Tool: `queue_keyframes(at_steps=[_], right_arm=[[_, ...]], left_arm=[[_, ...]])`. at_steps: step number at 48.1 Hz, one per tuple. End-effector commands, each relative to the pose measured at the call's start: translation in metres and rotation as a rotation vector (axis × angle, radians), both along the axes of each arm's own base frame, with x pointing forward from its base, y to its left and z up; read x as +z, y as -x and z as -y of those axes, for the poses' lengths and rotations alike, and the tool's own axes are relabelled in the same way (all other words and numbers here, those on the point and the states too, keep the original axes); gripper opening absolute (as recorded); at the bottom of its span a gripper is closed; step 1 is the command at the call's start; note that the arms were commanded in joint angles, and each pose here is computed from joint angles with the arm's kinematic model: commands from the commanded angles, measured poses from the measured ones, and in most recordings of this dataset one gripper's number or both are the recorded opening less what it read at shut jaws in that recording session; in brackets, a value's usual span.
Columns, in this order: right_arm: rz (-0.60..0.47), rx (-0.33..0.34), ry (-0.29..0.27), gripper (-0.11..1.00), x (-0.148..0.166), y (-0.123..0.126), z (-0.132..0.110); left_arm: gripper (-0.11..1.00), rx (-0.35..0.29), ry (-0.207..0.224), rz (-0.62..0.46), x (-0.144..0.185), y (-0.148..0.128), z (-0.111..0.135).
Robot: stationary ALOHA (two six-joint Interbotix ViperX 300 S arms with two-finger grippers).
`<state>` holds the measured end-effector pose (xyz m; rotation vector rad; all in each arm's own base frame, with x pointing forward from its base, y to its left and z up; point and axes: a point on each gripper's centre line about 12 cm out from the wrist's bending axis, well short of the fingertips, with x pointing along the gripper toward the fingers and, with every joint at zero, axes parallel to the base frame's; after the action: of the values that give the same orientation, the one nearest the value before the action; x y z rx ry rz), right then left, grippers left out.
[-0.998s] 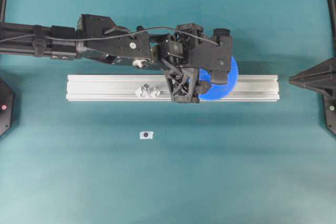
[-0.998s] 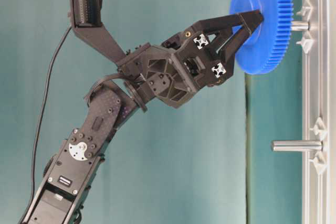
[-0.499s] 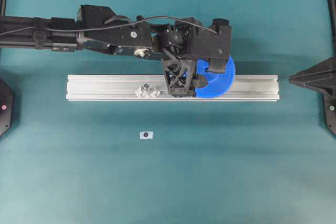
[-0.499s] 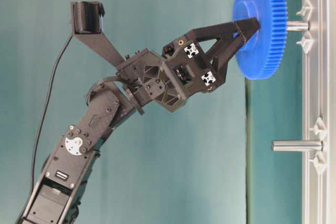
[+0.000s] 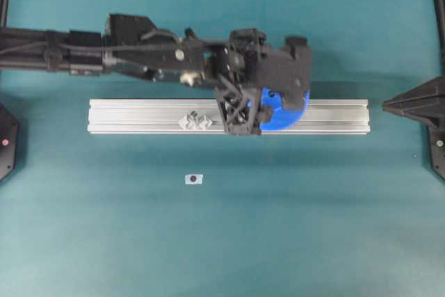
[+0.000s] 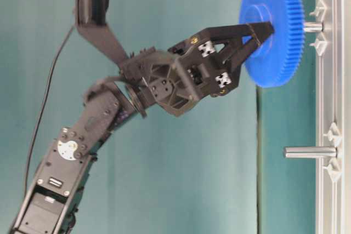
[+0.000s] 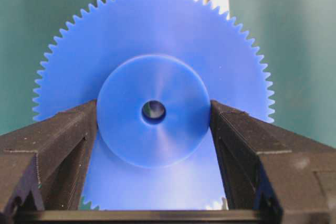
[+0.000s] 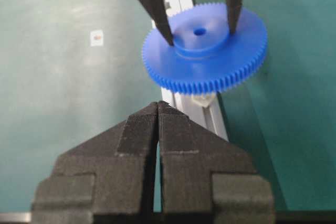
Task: Find the location of the shaft and insert the large gear.
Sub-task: 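Align the gear's center hole with the shaft and lower it on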
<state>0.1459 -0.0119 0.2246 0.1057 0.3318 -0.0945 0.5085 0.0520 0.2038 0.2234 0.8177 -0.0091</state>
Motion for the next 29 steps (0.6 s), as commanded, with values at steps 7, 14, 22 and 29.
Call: queue_keyframes(at_steps=[7, 14, 22, 29], right_arm=[[0.014, -0.008, -0.003, 0.01, 0.004, -0.002, 0.001], [0.014, -0.008, -0.005, 0.01, 0.004, -0.001, 0.001], [0.014, -0.008, -0.005, 0.01, 0.004, -0.001, 0.001], [0.014, -0.008, -0.005, 0.01, 0.004, -0.001, 0.001]], left_arm=[[0.72, -0.009, -0.001, 0.042, 0.013, -0.007, 0.006], [0.72, -0.008, -0.003, 0.057, 0.016, -0.009, 0.005], [0.72, 0.0, -0.003, 0.057, 0.015, -0.009, 0.001], [0.72, 0.009, -0.007, 0.067, 0.019, -0.01, -0.004]])
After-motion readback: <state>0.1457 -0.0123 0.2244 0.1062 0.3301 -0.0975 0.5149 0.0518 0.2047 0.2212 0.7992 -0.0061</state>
